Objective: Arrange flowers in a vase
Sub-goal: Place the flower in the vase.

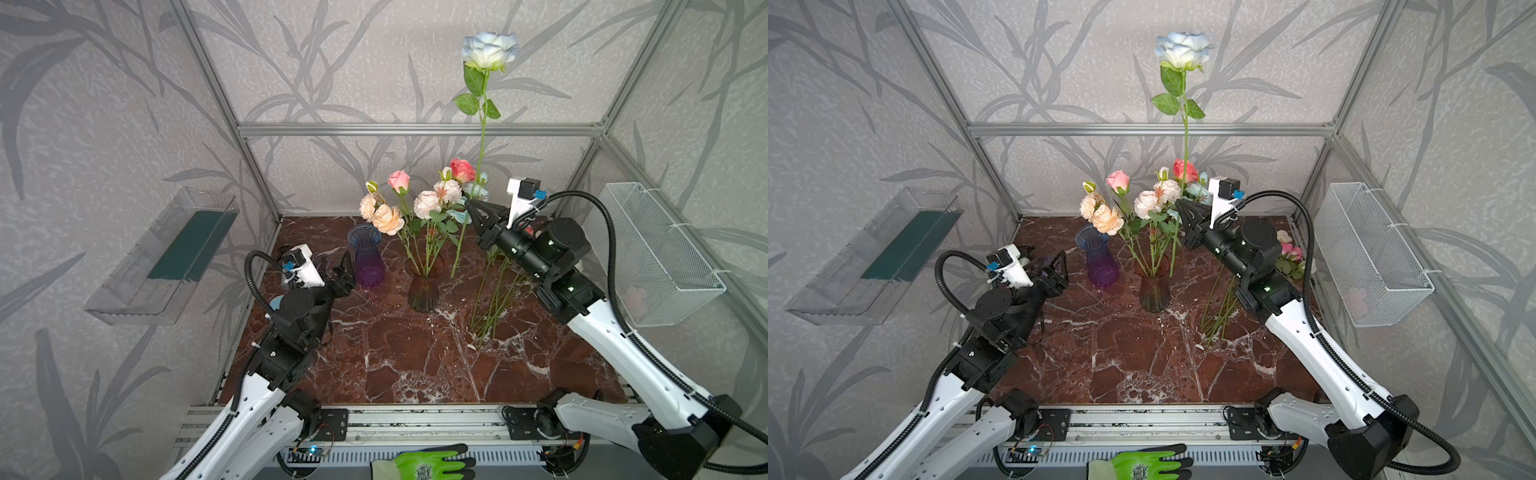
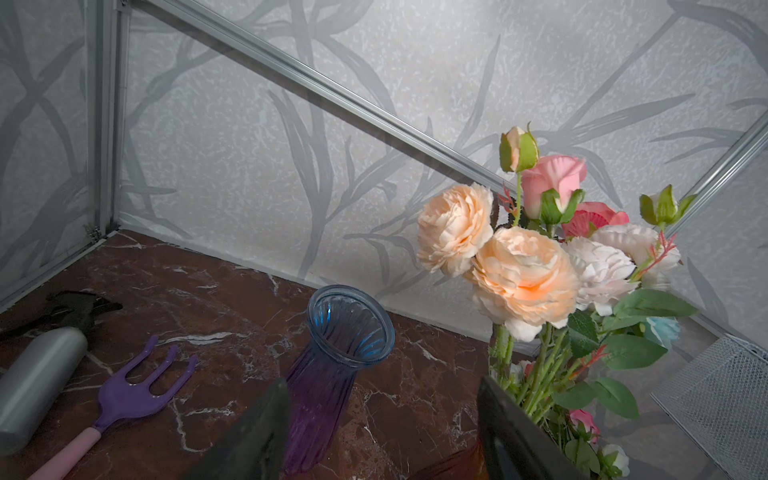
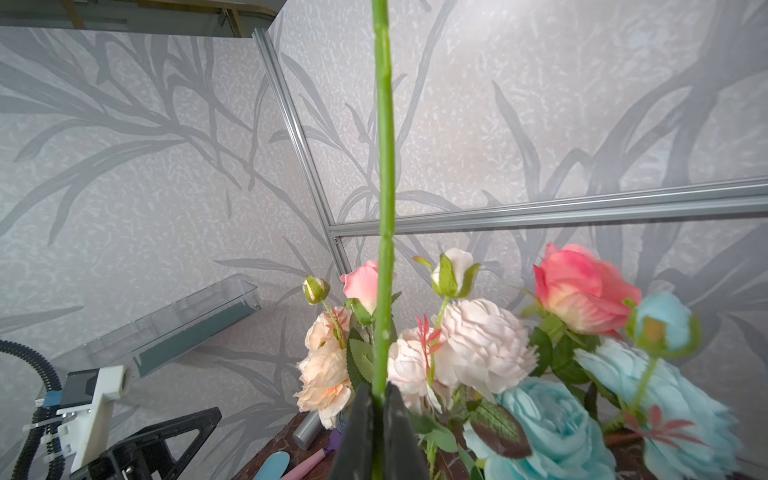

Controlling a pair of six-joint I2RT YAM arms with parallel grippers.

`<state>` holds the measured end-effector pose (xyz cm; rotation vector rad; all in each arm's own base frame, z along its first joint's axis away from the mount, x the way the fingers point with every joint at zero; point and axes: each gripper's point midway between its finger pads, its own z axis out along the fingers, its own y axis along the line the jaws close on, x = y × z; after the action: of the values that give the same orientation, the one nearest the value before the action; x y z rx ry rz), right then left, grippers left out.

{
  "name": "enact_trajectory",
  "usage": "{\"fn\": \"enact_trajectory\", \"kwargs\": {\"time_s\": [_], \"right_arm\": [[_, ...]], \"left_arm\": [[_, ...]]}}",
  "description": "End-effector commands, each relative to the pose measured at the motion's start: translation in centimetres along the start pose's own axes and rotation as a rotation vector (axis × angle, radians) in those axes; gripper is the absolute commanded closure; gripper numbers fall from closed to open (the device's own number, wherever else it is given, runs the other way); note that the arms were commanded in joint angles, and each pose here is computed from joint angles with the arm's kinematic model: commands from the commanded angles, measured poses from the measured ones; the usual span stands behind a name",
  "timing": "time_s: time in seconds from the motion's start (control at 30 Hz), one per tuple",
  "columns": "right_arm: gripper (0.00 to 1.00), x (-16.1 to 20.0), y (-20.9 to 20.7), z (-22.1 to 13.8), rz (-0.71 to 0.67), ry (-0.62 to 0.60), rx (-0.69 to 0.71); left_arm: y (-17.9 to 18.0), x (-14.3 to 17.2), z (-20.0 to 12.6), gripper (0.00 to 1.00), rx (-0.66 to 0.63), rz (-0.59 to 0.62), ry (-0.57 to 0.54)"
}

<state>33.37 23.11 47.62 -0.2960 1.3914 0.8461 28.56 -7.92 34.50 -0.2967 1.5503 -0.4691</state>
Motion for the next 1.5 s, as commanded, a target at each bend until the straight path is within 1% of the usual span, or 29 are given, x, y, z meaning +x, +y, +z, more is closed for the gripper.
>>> {"fn": "enact_trajectory", "kwargs": {"time_s": [0.0,0.17,0.33,0.53,0.73,0.83,0.97,1.0,1.1,1.3,1.47], "right_arm": [[1.0,-1.3,0.5,2.3,-0.071,-0.083,-0.024],[1.0,0.9,-0.5,5.1,-0.103,-0.099,-0.024],[1.0,3.1,-1.1,6.3,-0.123,-0.095,-0.032],[1.0,6.8,-1.8,5.6,-0.111,-0.06,-0.025],[1.0,10.2,-1.2,4.1,-0.129,-0.02,-0.024],[0.88,11.2,-1.0,3.4,-0.128,0.003,-0.022],[0.69,11.5,-1.4,2.0,-0.095,0.003,0.012],[0.67,11.6,-1.3,1.7,-0.089,0.005,0.011],[0.65,11.7,-1.0,1.2,-0.087,0.019,0.01],[0.65,11.9,-1.5,0.5,-0.091,0.026,0.041],[0.65,11.2,-1.1,0.1,-0.094,0.018,0.035]], "left_arm": [[0.5,0.2,0.1,0.28,-0.016,-0.03,0.0],[0.3,0.4,0.2,0.28,-0.001,-0.039,0.004],[0.1,0.7,0.4,0.28,0.017,-0.054,0.014],[0.1,0.9,0.7,0.28,0.028,-0.07,0.024],[0.0,1.2,1.0,0.28,0.04,-0.088,0.034],[0.0,1.4,1.1,0.28,0.045,-0.095,0.041],[-0.2,1.3,1.1,0.28,0.057,-0.102,0.042],[-0.2,1.3,1.1,0.28,0.056,-0.102,0.042],[-0.4,1.3,1.1,0.28,0.064,-0.11,0.043],[-0.7,1.1,1.0,0.28,0.08,-0.12,0.043],[-0.5,1.5,1.2,0.28,0.073,-0.117,0.053]]}}
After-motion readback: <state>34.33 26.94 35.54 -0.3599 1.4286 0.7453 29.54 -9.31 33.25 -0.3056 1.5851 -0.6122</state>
